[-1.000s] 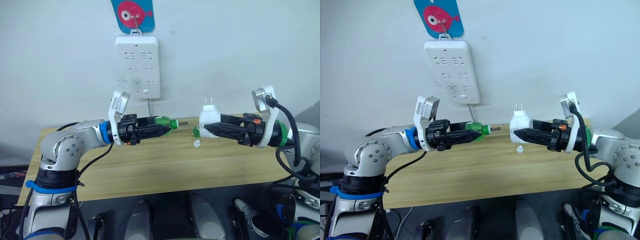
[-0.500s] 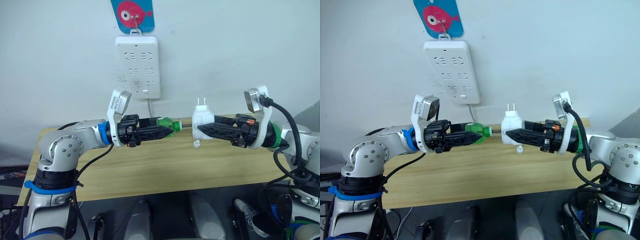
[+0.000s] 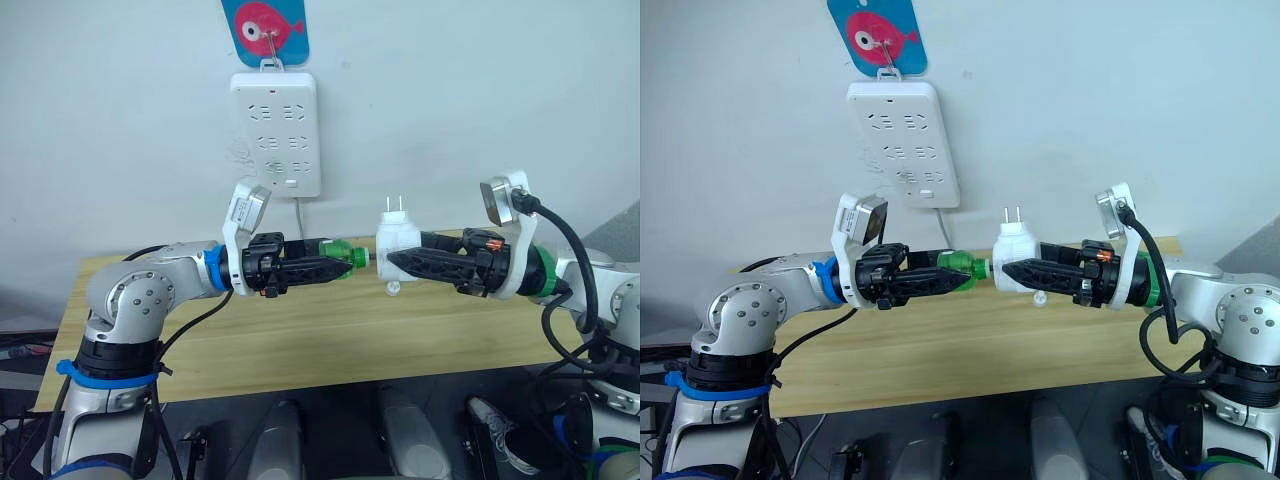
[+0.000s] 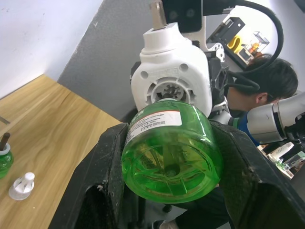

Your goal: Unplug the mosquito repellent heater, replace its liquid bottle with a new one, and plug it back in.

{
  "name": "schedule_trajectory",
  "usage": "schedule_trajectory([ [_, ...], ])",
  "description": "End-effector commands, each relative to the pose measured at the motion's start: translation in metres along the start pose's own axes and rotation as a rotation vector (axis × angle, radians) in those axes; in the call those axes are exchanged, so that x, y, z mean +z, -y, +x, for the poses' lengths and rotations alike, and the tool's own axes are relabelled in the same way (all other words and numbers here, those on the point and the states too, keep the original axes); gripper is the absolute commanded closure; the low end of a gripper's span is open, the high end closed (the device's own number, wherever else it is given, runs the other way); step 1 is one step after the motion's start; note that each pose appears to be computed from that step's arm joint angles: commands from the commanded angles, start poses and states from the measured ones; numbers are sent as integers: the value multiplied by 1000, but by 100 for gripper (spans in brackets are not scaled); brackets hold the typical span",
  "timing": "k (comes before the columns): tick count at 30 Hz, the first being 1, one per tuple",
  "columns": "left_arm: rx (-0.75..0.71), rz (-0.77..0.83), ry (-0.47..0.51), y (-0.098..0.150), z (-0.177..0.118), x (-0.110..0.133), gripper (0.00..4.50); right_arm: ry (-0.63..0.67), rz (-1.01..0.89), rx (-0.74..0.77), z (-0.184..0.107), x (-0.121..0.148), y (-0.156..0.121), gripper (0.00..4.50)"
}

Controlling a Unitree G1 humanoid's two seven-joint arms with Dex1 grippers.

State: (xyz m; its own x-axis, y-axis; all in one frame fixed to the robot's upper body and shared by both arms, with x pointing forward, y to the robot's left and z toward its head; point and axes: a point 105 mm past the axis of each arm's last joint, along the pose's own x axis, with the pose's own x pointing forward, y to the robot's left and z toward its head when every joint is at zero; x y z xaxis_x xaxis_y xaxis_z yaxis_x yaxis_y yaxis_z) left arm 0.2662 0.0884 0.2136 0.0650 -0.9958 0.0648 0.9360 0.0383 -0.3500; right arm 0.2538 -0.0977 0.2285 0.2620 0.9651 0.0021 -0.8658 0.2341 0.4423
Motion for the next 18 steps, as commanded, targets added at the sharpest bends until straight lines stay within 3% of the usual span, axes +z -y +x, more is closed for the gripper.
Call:
schedule_trajectory([
  [1,-33,37,29,6,4,9,220,12,-22,29,-1,4,-8,147],
  [18,-96,29,7,14,10,7,220,5,2,66,4,-1,-18,147],
])
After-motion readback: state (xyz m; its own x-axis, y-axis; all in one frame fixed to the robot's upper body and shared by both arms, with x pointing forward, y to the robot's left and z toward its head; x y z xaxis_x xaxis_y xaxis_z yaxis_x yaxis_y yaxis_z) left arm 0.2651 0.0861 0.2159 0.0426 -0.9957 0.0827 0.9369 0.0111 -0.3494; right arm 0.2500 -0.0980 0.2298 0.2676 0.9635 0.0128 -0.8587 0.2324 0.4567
